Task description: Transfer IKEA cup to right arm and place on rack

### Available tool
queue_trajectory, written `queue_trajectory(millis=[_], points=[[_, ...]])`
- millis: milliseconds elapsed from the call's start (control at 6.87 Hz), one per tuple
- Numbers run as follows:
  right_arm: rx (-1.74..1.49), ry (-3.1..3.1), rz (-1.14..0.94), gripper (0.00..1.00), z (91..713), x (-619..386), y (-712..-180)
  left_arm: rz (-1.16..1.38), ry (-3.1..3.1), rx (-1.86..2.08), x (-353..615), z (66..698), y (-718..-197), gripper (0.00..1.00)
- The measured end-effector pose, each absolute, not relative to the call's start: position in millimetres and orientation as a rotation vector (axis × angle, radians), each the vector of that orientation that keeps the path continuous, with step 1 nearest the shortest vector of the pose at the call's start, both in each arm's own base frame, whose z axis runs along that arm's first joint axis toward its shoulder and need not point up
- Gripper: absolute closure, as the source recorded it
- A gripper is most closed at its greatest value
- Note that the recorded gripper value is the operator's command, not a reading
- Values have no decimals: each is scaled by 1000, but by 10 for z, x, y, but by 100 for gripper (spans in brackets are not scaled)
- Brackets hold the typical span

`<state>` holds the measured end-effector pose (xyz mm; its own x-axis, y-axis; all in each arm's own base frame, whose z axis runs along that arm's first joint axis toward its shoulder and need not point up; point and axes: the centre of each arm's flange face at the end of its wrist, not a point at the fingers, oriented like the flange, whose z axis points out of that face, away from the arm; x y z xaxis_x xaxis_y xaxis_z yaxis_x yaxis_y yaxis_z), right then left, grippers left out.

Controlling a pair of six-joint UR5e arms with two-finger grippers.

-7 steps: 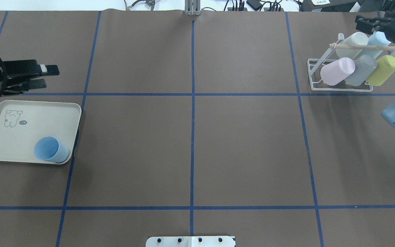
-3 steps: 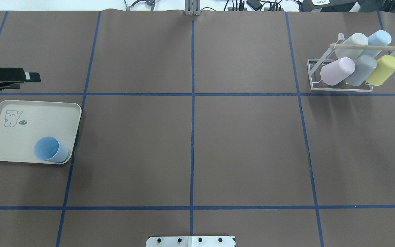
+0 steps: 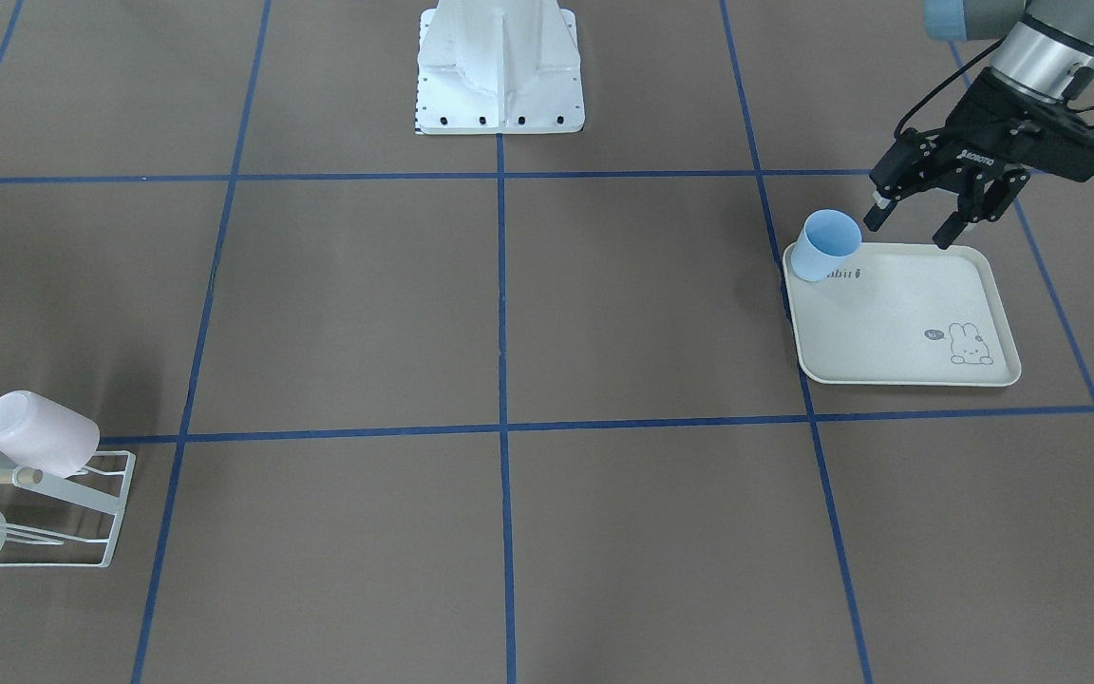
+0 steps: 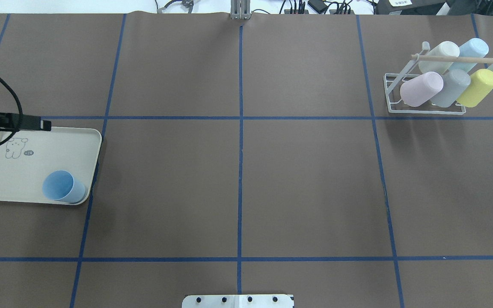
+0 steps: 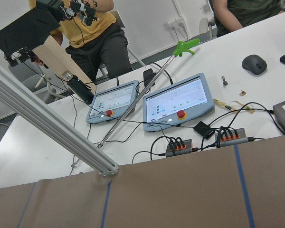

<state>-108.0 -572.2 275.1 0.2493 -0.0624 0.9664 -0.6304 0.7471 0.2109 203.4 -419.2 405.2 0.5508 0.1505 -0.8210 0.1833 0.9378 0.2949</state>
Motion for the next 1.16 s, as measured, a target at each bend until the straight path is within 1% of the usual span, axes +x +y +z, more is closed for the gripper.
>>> queue_trajectory(millis=[291,582,1019,1165], points=[[541,-1416,461,0,2291,-1438,-5627,162,871,305,2306,4298,-4146,0],[469,-1491,472,0,2006,-1709,-5536,224,848,266,2442,4416,-4076,0],[432,-1517,461,0,1886,-1937,-5488,267,826,205,2700,4659,-3991,2],[429,-1519,459,0,1881,-1958,-5482,274,824,196,2737,4689,-3968,13]])
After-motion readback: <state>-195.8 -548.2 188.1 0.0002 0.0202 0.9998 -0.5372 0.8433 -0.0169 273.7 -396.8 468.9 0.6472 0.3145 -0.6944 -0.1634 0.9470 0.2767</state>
